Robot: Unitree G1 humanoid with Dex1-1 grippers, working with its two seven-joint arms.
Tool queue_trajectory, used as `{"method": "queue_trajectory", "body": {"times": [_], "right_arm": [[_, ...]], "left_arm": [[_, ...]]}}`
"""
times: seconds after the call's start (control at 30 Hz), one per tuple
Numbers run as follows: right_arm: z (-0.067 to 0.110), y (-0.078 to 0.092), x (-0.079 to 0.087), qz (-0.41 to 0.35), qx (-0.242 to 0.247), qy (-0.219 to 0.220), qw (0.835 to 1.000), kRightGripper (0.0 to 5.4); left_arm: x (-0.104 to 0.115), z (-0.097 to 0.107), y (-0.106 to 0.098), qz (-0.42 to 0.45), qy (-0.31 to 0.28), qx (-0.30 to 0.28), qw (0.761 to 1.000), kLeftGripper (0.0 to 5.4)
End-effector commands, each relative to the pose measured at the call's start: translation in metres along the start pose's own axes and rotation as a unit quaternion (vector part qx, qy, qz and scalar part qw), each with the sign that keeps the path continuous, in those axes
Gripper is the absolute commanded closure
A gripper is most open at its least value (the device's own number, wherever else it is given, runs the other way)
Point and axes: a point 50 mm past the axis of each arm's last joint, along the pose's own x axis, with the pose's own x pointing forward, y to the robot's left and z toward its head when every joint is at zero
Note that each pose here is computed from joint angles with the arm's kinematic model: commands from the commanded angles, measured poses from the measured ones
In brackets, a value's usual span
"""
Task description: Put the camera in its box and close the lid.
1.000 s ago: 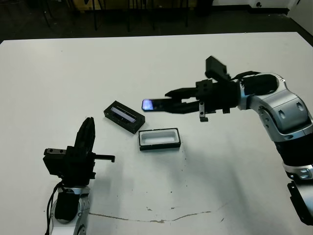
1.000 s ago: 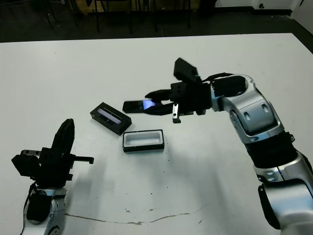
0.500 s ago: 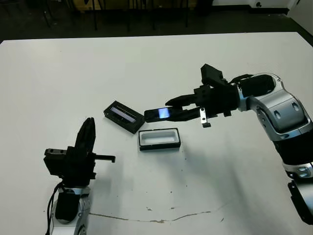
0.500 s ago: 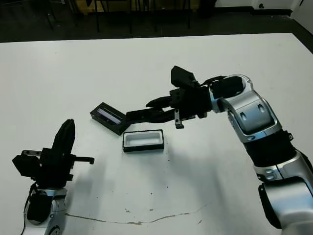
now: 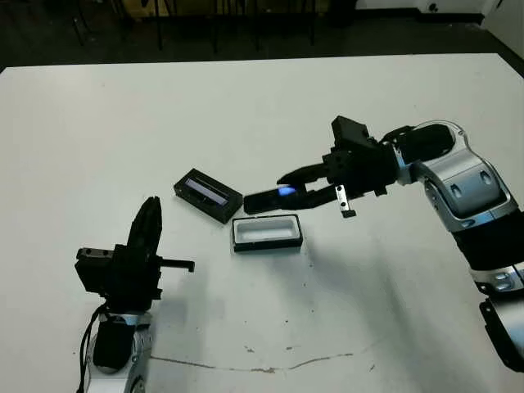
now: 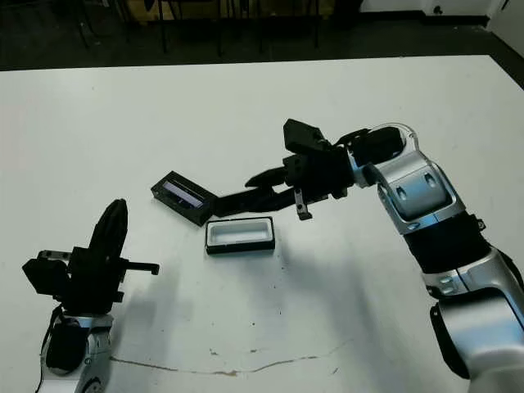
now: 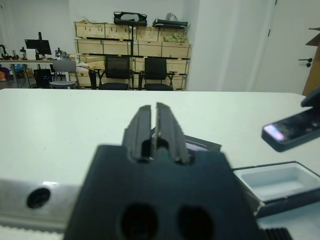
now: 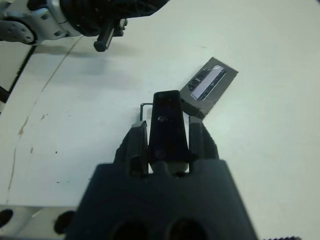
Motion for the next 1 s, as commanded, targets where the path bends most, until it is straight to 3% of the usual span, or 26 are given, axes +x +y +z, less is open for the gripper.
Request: {"method": "queue_trajectory", "body": {"times": [0.03, 0.37, 0.5, 1.0], "right_arm": [[-0.001, -0.002, 0.002, 0.016, 0.000, 0.006, 1.000, 4.75], [-0.013, -0.002, 0.008, 0.018, -0.006, 0.017, 1.000, 4.75], [-0.017, -0.001, 0.012, 0.024, 0.014, 0.026, 0.999, 4.75], [-0.024, 0.004, 0.019, 0.045, 0.026, 0.034, 0.998, 4.75]], "left_arm": [[-0.013, -0.009, 0.003, 0.007, 0.040, 0.001, 0.999, 5.40], [-0.015, -0.010, 0.001, 0.012, 0.042, -0.002, 0.999, 5.40], [-0.015, -0.010, 0.001, 0.014, 0.040, 0.000, 0.999, 5.40], [-0.015, -0.011, 0.002, 0.014, 0.040, 0.000, 0.999, 5.40]]}}
